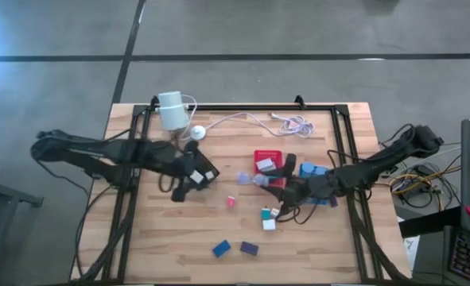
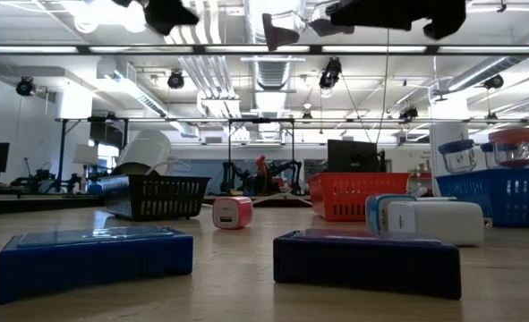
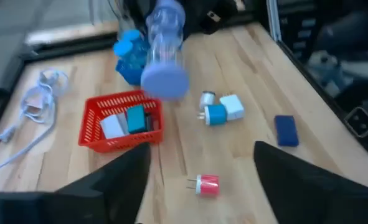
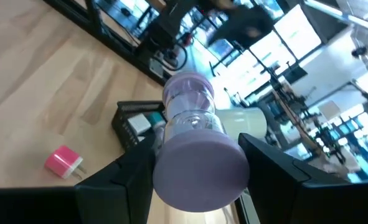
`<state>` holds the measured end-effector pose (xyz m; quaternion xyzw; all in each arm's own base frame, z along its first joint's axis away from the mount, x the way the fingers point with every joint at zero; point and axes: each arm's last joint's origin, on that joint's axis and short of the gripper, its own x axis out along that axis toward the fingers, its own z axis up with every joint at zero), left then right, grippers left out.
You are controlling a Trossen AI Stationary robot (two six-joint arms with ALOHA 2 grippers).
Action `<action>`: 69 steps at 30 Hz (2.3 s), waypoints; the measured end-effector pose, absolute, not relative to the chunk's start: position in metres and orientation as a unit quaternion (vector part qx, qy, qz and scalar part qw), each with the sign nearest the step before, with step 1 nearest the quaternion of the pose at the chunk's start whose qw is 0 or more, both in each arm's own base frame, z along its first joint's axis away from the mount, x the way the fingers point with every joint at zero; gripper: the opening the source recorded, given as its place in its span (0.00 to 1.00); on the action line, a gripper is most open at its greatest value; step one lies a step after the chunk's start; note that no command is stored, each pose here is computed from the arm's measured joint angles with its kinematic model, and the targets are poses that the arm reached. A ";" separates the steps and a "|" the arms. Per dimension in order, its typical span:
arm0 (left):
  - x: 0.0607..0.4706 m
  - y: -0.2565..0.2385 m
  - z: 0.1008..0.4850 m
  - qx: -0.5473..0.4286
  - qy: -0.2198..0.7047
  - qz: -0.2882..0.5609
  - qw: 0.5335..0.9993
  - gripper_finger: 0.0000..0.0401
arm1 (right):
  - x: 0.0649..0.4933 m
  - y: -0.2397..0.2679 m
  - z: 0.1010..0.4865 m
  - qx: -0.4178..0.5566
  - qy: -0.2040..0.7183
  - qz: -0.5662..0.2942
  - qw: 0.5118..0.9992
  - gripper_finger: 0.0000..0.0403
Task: Pick & Place Office items
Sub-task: Put the purple hourglass into the blue bin
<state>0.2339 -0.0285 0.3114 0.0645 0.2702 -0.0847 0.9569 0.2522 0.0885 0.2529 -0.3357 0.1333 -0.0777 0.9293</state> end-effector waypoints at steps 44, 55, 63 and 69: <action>0.136 0.001 0.217 0.118 -0.041 0.002 0.992 0.03 | 0.176 0.140 0.308 0.095 0.671 -0.200 0.707 0.49; 0.136 0.001 0.217 0.116 -0.039 0.002 0.992 0.03 | 0.169 0.130 0.267 0.068 0.687 -0.279 0.668 0.49; 0.136 0.001 0.217 0.116 -0.039 0.002 0.992 0.03 | 0.171 0.120 0.257 0.062 0.693 -0.300 0.653 0.49; 0.136 0.001 0.217 0.116 -0.039 0.002 0.992 0.03 | 0.174 0.116 0.255 0.069 0.697 -0.300 0.648 0.49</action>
